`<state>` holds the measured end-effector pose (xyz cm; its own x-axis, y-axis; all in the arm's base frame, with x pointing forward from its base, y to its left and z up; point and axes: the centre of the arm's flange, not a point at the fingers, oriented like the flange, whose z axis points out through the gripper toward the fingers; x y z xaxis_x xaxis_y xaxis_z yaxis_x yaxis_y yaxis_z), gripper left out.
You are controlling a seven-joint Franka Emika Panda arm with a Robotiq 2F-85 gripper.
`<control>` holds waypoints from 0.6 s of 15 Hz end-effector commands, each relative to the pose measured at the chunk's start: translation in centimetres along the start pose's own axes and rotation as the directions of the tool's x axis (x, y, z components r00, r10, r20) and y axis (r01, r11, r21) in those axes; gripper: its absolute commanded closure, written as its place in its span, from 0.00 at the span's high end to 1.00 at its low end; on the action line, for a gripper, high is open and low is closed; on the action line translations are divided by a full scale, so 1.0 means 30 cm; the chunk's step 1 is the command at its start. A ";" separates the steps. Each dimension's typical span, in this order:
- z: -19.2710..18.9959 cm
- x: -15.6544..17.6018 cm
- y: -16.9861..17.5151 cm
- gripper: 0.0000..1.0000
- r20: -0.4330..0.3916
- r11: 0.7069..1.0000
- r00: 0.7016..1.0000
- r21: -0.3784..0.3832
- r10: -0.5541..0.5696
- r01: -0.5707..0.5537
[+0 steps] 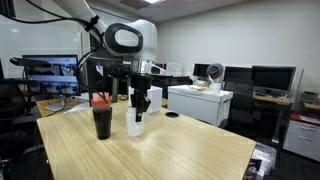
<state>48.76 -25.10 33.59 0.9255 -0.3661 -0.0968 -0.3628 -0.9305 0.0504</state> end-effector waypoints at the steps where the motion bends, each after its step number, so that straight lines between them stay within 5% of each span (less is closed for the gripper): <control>1: 0.022 -0.065 0.027 0.07 -0.006 1.000 1.000 -0.003 -0.025 0.025; 2: 0.046 -0.078 0.033 0.36 0.013 1.000 1.000 -0.008 -0.026 0.026; 9: 0.196 -0.151 0.077 0.75 0.136 0.999 0.990 -0.042 -0.023 0.029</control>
<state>44.44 -25.53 28.79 0.9043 -0.3676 -0.2171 -0.3590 -0.9300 0.0794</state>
